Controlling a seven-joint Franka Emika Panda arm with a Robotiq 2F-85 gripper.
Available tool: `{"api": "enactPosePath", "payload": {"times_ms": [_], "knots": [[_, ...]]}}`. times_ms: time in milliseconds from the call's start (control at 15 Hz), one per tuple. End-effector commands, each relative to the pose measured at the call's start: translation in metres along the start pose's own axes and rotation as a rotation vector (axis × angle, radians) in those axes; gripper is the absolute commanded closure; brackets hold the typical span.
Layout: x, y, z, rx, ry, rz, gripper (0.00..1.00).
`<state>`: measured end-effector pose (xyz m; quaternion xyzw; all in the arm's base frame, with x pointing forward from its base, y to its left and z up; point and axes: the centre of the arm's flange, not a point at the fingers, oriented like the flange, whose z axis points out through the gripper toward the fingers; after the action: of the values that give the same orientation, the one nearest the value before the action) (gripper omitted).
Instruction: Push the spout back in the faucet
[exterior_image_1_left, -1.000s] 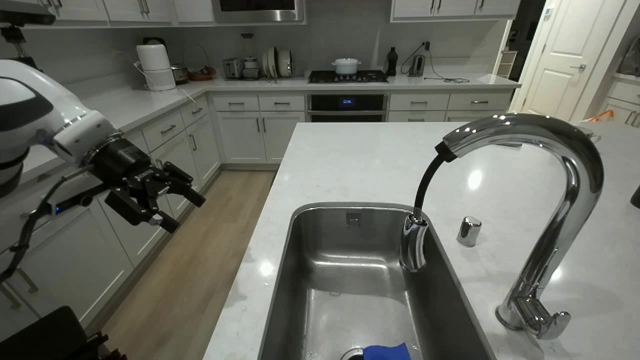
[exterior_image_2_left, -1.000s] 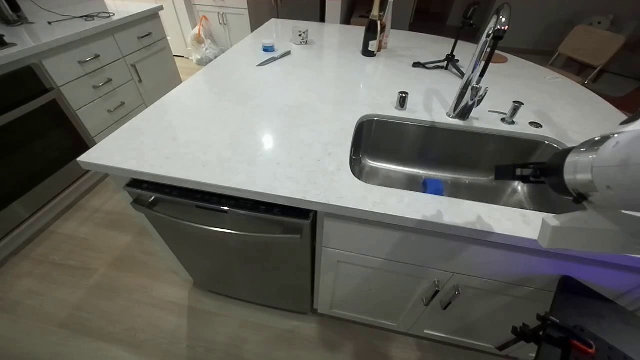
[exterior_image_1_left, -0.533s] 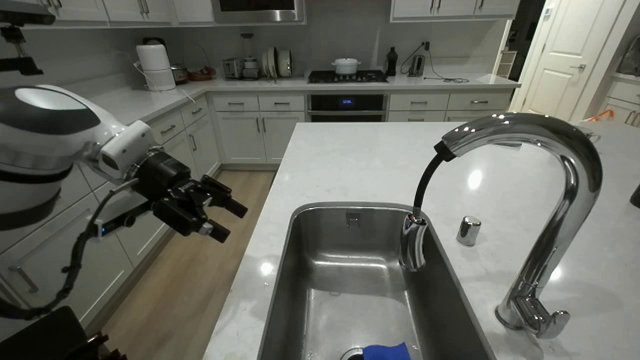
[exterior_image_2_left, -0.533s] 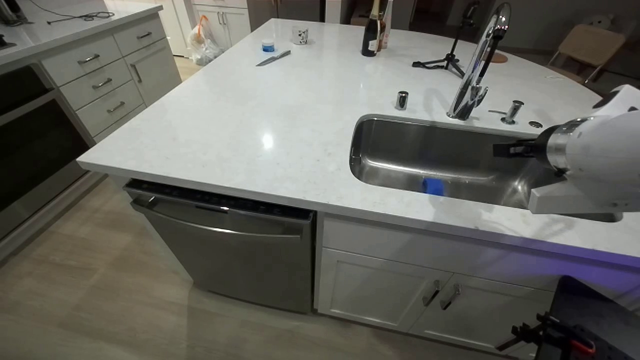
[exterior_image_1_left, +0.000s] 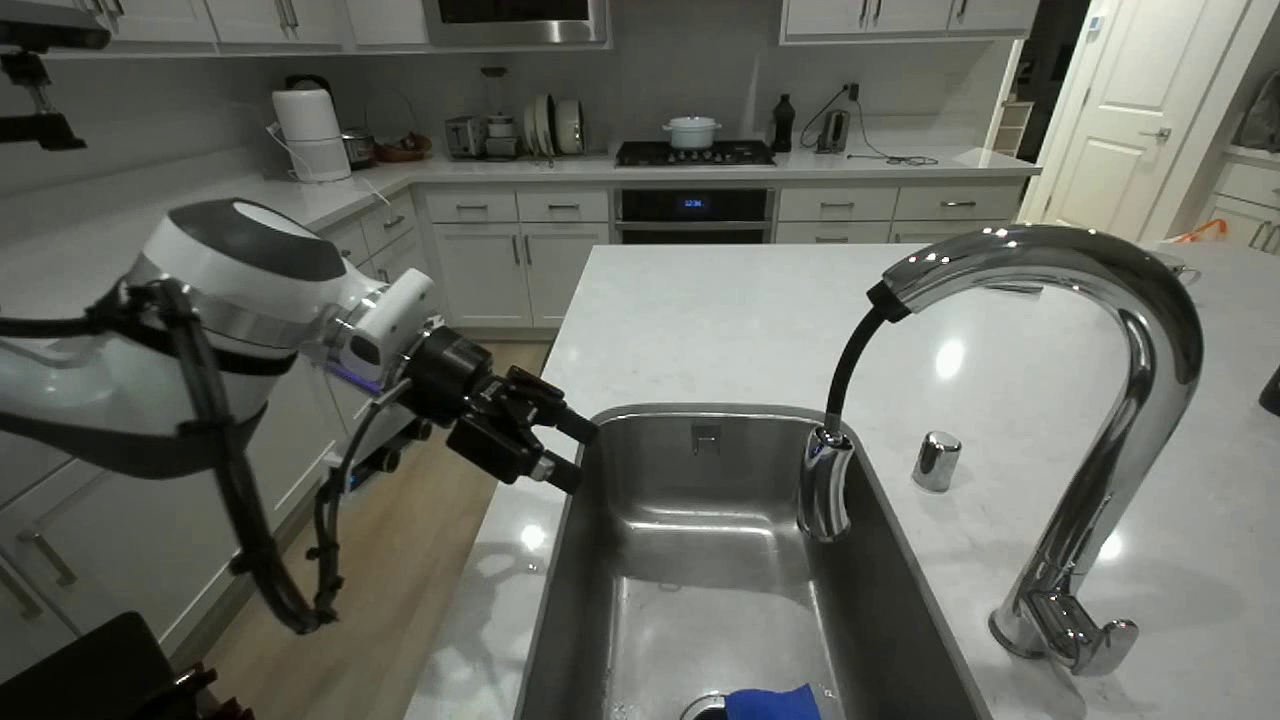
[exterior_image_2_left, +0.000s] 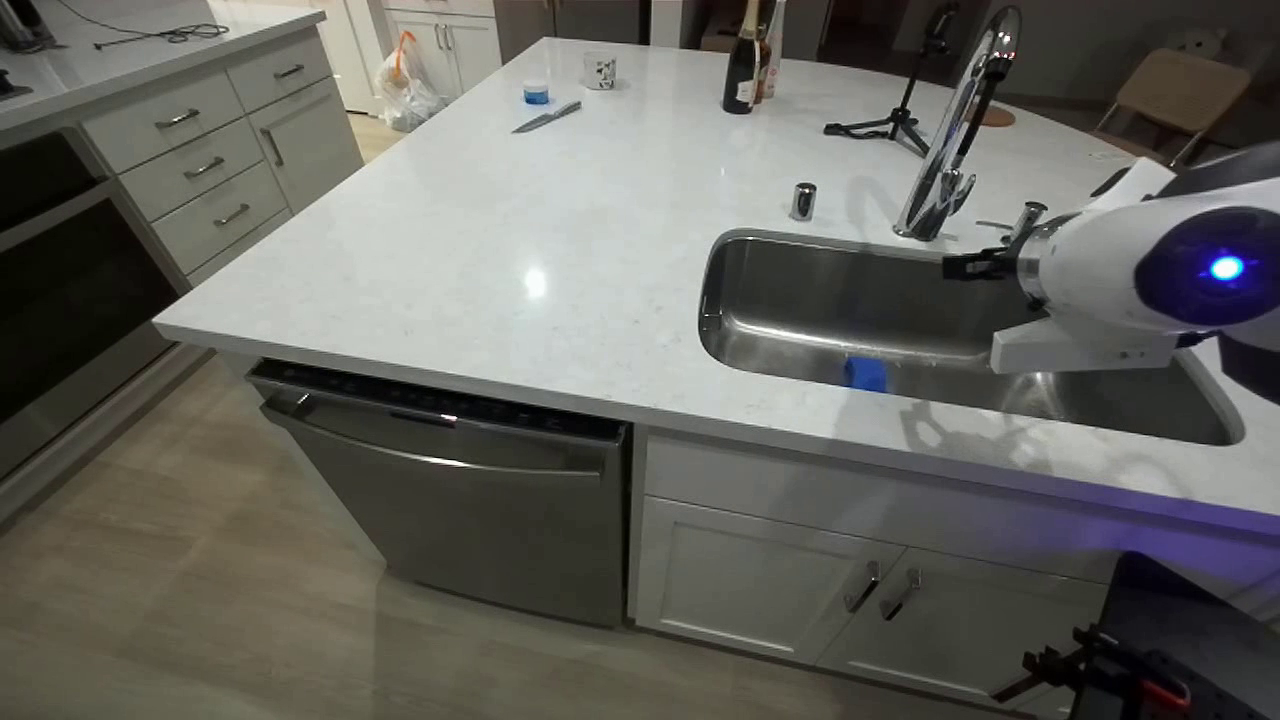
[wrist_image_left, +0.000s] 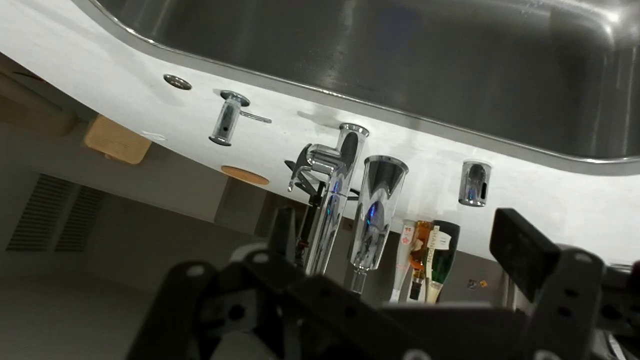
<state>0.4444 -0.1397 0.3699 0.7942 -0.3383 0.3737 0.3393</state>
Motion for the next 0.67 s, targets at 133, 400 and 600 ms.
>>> {"api": "enactPosePath", "payload": {"times_ms": [133,400,600], "knots": [[0.008,-0.042,0.048,0.026,0.112,0.011,0.00],[0.011,-0.061,0.077,0.010,0.167,0.011,0.00],[0.011,-0.067,0.099,-0.054,0.158,0.020,0.00]]}}
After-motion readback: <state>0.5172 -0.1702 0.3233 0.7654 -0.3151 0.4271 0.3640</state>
